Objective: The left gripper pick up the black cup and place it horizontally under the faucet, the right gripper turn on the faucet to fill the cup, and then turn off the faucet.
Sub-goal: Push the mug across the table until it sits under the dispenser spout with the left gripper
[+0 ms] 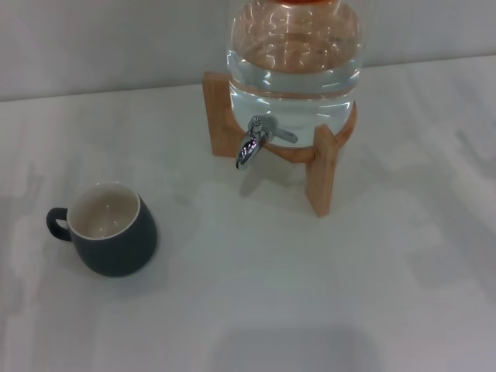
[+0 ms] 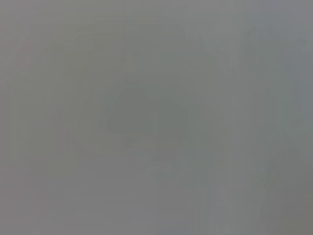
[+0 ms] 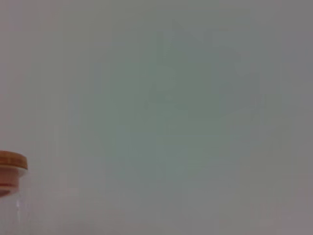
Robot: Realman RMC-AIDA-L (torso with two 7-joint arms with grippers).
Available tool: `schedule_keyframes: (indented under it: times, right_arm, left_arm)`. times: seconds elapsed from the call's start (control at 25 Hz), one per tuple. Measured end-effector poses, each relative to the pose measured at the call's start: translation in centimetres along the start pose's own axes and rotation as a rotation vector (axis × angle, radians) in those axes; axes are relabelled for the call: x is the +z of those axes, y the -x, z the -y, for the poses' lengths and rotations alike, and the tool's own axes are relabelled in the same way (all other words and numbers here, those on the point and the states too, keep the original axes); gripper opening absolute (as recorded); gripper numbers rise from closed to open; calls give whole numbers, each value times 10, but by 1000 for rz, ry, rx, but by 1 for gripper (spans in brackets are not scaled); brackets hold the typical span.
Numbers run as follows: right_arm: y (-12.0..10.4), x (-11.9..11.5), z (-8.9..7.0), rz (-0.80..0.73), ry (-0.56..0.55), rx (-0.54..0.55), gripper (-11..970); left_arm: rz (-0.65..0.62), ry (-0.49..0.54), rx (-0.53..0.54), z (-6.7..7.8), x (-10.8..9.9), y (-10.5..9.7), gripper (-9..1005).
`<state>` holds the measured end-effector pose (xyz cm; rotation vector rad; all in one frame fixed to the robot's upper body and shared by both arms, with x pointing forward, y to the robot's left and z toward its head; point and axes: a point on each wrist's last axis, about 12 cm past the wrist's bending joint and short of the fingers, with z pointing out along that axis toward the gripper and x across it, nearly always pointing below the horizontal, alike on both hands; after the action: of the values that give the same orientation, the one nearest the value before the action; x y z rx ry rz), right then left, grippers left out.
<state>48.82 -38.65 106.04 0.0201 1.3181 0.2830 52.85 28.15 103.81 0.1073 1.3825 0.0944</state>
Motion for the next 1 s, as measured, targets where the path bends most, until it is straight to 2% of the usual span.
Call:
schedule_keyframes:
  times: [0.4,0.44,0.52,1.0]
  right_arm:
    - [0,-4,2,-4,-11,12,843]
    - [0,-4,2,-5,-10,12,842]
    - [-1,-5,1,-6,-10,13,842]
    - [-2,-5,0,-7,-8,20,842]
  left_arm:
    - [-5,28,41,5,-16,0,880]
    - [-18,46,30,5,-27,-2,880]
    - [-24,47,29,5,-30,-3,880]
    - [-79,-38,10,20,-56,-12,880]
